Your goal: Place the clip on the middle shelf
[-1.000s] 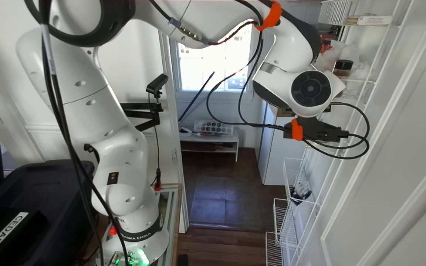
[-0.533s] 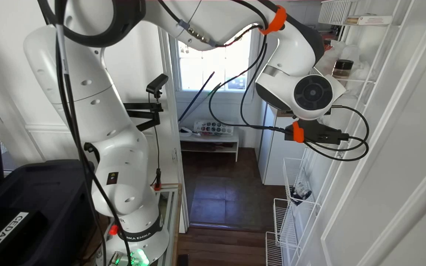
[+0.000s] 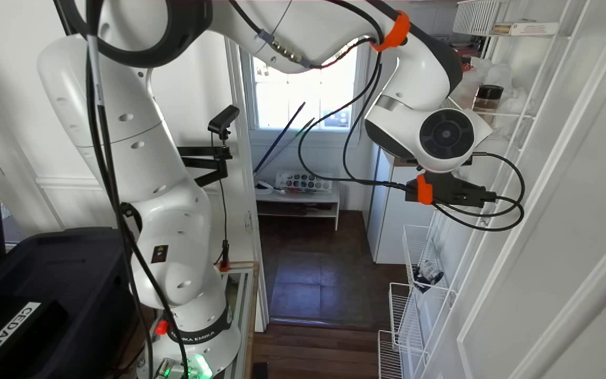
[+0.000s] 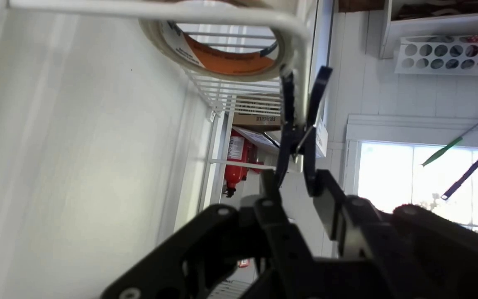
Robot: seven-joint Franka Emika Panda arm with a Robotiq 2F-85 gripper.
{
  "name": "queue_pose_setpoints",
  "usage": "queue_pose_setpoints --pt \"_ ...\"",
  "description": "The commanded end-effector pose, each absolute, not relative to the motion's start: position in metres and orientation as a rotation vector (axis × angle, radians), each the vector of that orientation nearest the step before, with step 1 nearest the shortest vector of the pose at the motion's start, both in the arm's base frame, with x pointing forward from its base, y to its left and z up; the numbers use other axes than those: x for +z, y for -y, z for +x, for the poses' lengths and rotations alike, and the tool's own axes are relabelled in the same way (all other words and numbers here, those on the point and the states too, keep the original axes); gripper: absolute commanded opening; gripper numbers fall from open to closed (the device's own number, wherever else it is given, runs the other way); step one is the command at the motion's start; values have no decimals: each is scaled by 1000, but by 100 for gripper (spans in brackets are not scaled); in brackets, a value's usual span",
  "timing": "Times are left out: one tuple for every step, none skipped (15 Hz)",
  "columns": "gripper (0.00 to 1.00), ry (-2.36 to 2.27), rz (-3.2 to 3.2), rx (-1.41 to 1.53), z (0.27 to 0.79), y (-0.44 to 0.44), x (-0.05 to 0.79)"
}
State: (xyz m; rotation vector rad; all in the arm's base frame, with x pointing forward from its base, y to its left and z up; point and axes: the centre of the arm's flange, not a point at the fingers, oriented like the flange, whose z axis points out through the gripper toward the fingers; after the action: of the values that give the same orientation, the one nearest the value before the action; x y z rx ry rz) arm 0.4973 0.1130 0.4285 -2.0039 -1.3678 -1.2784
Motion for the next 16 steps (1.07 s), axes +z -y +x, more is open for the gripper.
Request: queue_pose_setpoints --pt "60 1370 -2010 -1300 499 -114 437" --pt "66 1374 -2011 -1300 498 -115 441" --pt "73 1373 -2012 -1292 496 -116 445" --pt "80 1377 -2015 -1252 494 -116 448" --pt "88 1362 -2053 -1215 492 -116 450" --pt "94 1362 -2071 -1178 489 -116 452" --pt "98 1354 -2086 -1144 487 -116 454" --pt "100 1347 -2105 -1110 485 -115 455" --pt "100 1338 -2120 -1086 484 -114 455" --pt "100 1327 -2138 -1062 482 -114 456" --pt "100 1318 -2155 -1044 481 -114 458" --pt "100 1310 -2170 -1031 480 -113 461" --pt "100 1304 -2188 -1018 478 -111 464" --pt "100 1298 -2204 -1001 475 -109 468" --pt "100 1291 -2219 -972 470 -106 473" --pt "100 1293 -2212 -953 465 -103 477"
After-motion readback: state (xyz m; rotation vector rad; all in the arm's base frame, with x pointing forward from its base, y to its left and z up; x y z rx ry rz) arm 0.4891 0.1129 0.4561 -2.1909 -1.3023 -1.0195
